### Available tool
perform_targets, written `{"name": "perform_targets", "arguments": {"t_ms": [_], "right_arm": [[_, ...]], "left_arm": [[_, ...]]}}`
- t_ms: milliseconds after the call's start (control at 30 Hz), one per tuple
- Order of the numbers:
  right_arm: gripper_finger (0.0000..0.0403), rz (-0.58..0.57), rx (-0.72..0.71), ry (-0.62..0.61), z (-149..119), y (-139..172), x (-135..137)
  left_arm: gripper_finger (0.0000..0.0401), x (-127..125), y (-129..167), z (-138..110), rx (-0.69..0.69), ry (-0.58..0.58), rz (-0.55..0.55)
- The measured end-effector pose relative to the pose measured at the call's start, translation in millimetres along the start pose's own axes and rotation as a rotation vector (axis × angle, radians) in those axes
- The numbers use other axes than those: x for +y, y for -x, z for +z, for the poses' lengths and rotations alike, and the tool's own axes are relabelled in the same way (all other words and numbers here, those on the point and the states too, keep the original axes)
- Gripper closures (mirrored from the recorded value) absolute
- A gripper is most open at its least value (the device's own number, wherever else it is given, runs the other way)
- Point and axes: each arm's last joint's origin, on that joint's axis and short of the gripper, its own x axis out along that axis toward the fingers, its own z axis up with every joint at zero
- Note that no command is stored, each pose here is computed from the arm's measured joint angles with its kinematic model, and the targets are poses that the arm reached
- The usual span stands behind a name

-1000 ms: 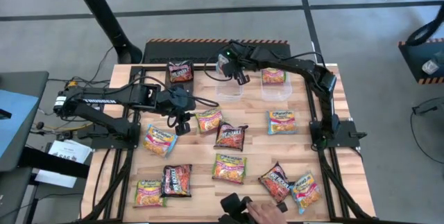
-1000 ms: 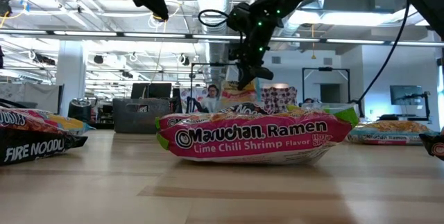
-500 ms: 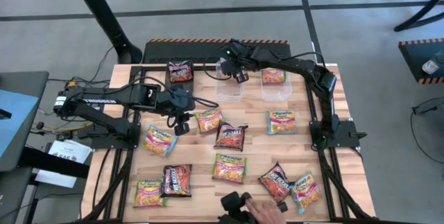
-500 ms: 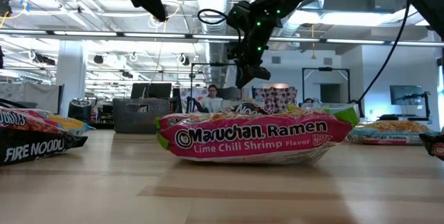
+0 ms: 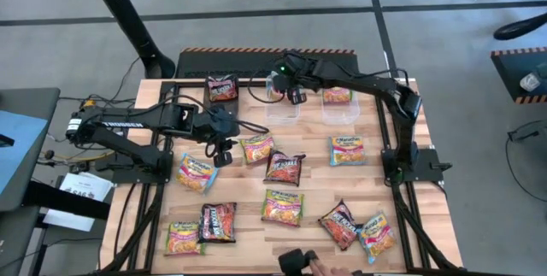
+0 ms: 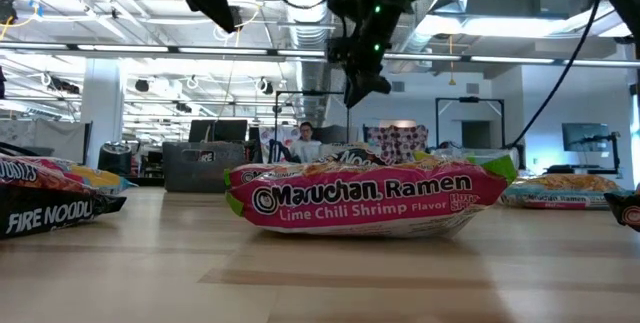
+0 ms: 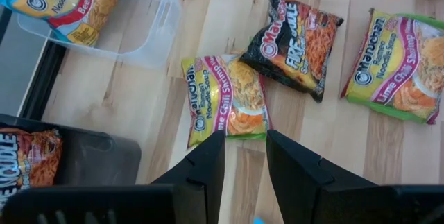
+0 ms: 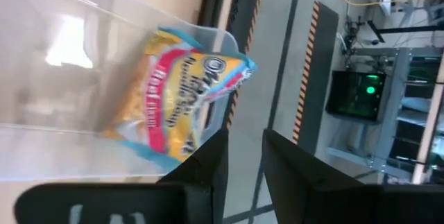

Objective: Sort Maruchan noodles
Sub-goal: Put the bottom right green noodle pack into the right transparent bin

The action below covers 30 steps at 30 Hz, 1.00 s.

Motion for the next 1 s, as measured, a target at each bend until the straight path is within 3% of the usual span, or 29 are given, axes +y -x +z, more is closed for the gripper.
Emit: {"name": "perform_targets", "arguments": {"t_ms": [233,600,1000], "right_arm": [[0.0290,0.004,0.035,-0.056,5,49,11],[0.0290,0.077,0.014,-0.199,6,122,35],[0.0289,0.175,-0.017,-0.370,22,176,82]], "left_arm": [[0.0305,-5,2,-10,0.093,-0.020,-0.004],[0.0305,-22,11,-31,0.111,-0.049,-0.027],[0.0305,-12,16,-73,-0.041,0.058,-0.057]]}}
